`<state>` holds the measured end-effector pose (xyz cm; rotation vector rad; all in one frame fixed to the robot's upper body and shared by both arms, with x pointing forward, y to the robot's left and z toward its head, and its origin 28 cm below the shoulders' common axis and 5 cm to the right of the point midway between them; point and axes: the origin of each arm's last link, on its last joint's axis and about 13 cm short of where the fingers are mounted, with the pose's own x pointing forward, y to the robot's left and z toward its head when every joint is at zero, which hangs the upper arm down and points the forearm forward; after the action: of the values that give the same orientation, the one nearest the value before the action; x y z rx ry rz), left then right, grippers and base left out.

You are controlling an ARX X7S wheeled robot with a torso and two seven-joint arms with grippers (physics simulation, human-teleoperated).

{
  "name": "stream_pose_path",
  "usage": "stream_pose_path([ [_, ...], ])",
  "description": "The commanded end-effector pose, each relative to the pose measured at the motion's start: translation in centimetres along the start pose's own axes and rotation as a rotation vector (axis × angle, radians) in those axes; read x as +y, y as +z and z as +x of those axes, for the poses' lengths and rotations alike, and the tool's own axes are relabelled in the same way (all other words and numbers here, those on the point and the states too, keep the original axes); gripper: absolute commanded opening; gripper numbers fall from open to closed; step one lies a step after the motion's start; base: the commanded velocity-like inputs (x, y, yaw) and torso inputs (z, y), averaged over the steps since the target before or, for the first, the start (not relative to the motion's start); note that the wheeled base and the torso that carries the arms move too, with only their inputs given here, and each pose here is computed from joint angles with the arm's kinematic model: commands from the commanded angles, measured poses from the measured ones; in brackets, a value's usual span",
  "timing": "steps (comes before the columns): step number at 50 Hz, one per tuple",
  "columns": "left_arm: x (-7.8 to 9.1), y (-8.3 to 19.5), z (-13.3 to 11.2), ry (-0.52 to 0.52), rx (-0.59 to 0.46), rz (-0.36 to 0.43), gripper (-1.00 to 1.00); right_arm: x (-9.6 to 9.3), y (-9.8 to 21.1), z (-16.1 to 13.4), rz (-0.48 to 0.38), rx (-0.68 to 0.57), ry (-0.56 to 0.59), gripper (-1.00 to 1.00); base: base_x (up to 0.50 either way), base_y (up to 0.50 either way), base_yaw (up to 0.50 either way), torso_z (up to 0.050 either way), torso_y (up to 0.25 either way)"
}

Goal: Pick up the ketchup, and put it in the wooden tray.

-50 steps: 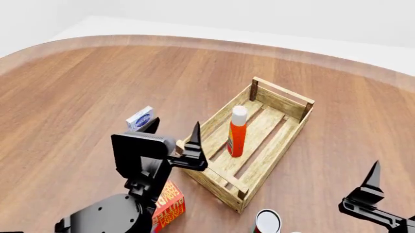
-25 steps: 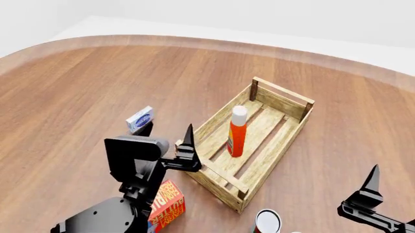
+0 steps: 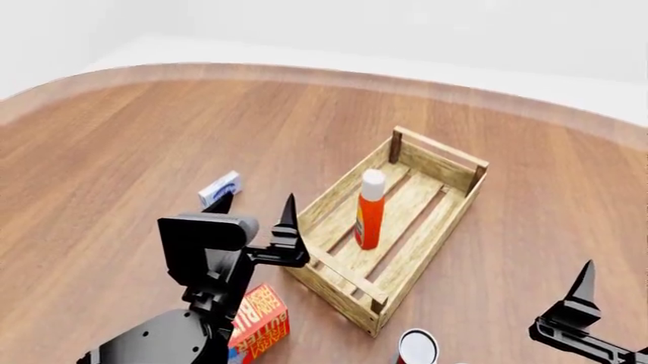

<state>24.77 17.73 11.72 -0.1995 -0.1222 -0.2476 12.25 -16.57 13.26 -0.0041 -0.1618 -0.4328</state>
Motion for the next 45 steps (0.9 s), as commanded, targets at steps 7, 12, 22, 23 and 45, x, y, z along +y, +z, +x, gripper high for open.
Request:
stream_pose_path([
  [7,0.2,0.0,-0.1,0.017,-0.004,-0.001,1.00,0.1,0.0,0.0,-0.001,0.001,-0.001,1.00,0.00,0.00,0.00,-0.009,0.082],
  [12,0.2,0.0,-0.1,0.018,-0.005,-0.001,1.00,0.1,0.0,0.0,0.000,0.001,-0.001,1.00,0.00,0.00,0.00,-0.009,0.083],
  [22,0.2,0.0,-0.1,0.022,-0.007,-0.001,1.00,0.1,0.0,0.0,0.000,0.000,-0.001,1.00,0.00,0.00,0.00,-0.009,0.076],
  [23,0.2,0.0,-0.1,0.023,-0.007,-0.001,1.00,0.1,0.0,0.0,0.000,0.000,-0.001,1.00,0.00,0.00,0.00,-0.009,0.049],
  [45,0.8,0.4,-2.1,0.079,-0.039,0.019,1.00,0.6,0.2,-0.5,-0.005,-0.009,0.043,1.00,0.00,0.00,0.00,0.000,0.001],
])
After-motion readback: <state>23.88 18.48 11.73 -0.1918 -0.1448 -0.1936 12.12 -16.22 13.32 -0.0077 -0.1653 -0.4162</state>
